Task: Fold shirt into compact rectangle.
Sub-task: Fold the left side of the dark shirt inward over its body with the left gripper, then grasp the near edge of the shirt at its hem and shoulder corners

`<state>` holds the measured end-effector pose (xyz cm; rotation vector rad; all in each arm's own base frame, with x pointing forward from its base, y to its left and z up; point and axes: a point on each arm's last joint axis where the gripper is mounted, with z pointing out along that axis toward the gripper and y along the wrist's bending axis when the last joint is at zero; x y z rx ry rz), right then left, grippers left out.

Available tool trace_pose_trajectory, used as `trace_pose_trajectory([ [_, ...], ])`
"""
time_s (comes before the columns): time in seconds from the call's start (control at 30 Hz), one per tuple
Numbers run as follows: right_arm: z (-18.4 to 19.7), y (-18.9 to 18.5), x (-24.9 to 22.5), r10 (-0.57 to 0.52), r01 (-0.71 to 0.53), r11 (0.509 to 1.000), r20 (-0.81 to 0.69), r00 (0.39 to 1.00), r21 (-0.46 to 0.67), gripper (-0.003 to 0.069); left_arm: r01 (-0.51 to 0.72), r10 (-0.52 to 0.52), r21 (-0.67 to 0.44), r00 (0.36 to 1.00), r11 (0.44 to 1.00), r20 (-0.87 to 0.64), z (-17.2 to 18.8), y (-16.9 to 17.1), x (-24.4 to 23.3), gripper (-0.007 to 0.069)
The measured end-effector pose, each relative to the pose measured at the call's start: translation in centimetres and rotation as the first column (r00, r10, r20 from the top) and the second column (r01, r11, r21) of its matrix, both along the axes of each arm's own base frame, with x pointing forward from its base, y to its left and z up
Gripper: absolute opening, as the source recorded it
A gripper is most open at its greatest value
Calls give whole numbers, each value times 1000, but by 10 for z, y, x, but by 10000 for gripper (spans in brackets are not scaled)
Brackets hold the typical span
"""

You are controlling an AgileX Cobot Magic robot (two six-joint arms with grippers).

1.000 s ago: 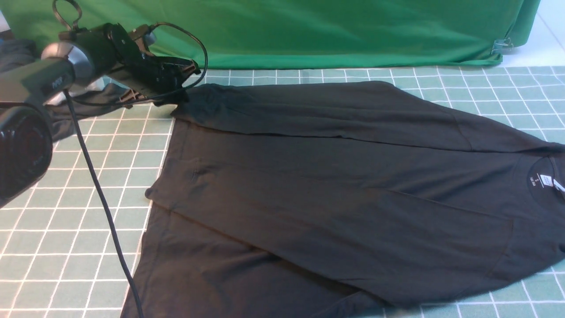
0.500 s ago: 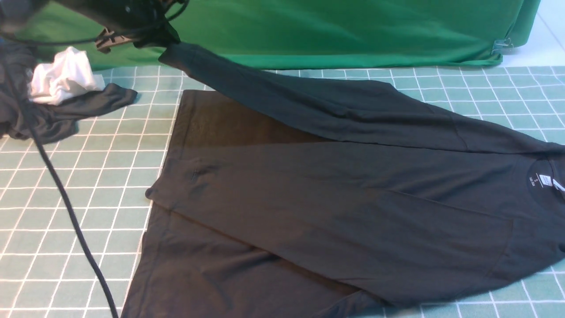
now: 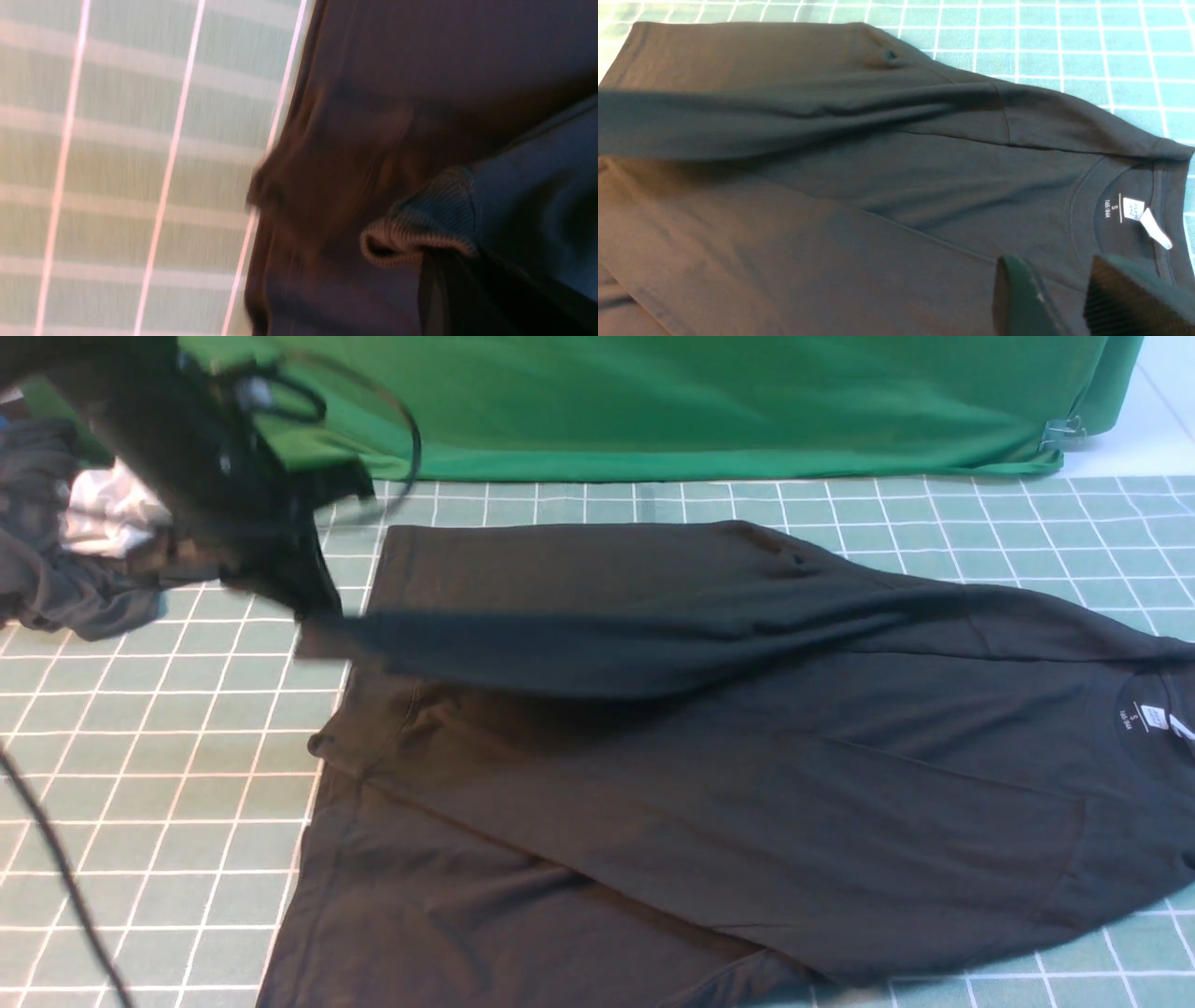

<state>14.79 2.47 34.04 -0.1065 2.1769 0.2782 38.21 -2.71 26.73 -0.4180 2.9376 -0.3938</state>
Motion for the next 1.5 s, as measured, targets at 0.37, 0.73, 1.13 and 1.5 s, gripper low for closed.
trace_pose_trajectory([
  [0.37,0,0,0,-1,1,1000,4,1000,0,218,-20,22,33,998,999,-51,-77,-31,-65,19],
  [0.73,1,0,1,-4,4,1000,15,1000,-2,219,-14,16,103,1000,995,-14,-59,-24,-69,155],
  [1.13,1,0,0,-2,2,1000,8,1000,-2,218,94,-61,166,979,982,-196,-27,-21,-104,447],
  [1.5,0,0,1,0,0,1000,3,1000,-5,218,144,-68,198,936,970,-344,-84,-45,-169,427],
])
